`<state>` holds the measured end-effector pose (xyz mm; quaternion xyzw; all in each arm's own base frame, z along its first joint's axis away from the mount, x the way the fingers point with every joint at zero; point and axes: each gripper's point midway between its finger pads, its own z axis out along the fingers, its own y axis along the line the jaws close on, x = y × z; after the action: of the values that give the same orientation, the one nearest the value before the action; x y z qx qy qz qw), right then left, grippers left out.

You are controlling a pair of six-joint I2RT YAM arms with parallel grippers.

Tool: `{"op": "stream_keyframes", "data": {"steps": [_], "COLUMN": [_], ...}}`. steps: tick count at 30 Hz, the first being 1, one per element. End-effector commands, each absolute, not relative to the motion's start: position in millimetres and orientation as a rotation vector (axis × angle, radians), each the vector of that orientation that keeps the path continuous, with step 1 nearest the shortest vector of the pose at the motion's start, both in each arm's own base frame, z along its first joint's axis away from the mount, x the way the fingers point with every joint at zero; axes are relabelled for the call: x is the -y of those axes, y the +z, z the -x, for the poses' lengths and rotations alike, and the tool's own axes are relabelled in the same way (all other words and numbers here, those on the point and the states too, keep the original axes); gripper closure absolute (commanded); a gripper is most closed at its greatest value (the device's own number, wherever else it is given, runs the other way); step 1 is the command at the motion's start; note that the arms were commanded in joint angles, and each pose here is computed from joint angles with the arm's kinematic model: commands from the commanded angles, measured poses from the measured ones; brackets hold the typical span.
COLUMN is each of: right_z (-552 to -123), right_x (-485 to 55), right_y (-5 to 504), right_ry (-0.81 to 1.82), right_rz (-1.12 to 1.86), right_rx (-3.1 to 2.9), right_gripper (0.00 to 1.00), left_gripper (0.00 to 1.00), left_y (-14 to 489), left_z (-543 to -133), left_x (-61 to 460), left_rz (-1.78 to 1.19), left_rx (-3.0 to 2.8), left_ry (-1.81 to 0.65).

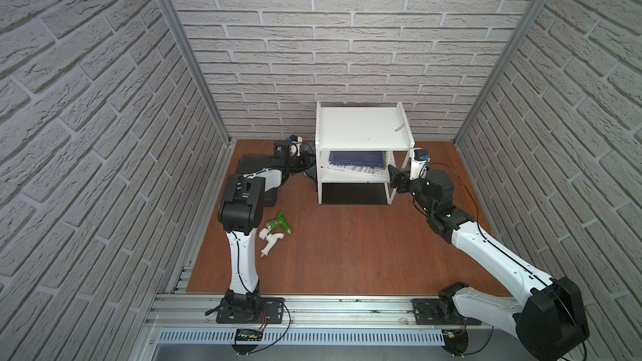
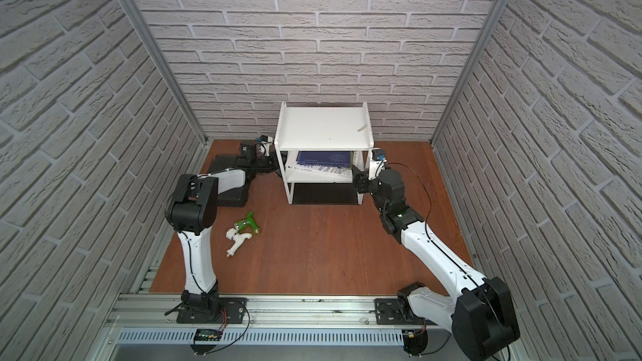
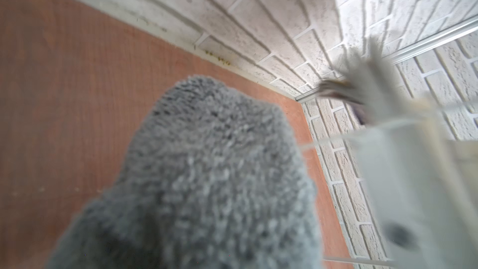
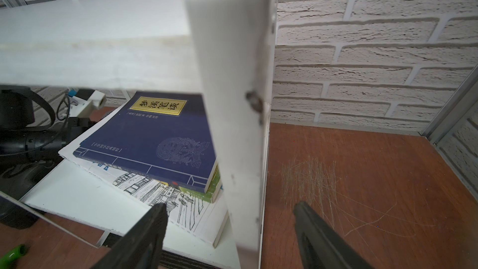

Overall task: Wipe the bookshelf clean with a cloth
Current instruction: Wipe the dust from the shelf.

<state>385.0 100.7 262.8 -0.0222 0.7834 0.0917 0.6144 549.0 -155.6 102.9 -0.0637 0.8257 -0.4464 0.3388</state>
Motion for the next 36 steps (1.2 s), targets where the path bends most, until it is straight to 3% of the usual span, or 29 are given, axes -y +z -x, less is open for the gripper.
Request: {"op": "stream_keyframes", "data": {"steps": [1, 5, 13, 22, 25, 28, 31, 34, 36], "right_z": [-389, -389, -395, -389, -386, -383, -383, -383, -385], "right_x": [-101, -101, -105, -101, -98, -95, -91, -98, -102], "right_y": [291, 288, 286, 281, 283, 281, 286, 288, 284], "right_ry": [0.230, 0.224, 0.248, 0.250, 0.238, 0.219, 0.203, 0.236, 0.263], "right_rz": [0.048, 0.056, 0.052, 0.035, 0.033, 0.027, 0.021, 0.051, 0.052], "right_rx": [-1.720, -1.735, -1.739, -1.738, -1.742, -1.747, -1.734, -1.739, -1.753], "right_gripper": [0.19, 0.19, 0.19, 0.19, 0.19, 0.19, 0.19, 0.19, 0.19], "left_gripper": [1.00, 1.00, 1.00, 1.00, 1.00, 1.00, 1.00, 1.00, 1.00], "left_y": [71, 62, 30, 34, 31, 28, 73, 129, 130], "left_z": [-530, -496, -538, -435, -423, -457, -510, -549, -567], "left_x": [174, 205, 173, 186, 176, 141, 117, 125, 144], "left_rz": [0.194, 0.109, 0.217, -0.016, -0.059, 0.052, 0.116, 0.072, 0.042], "left_rx": [-2.233, -2.282, -2.375, -2.407, -2.491, -2.559, -2.445, -2.299, -2.305], "left_ry": [-1.307, -1.379, -1.249, -1.468, -1.422, -1.226, -1.147, -1.157, -1.131]}}
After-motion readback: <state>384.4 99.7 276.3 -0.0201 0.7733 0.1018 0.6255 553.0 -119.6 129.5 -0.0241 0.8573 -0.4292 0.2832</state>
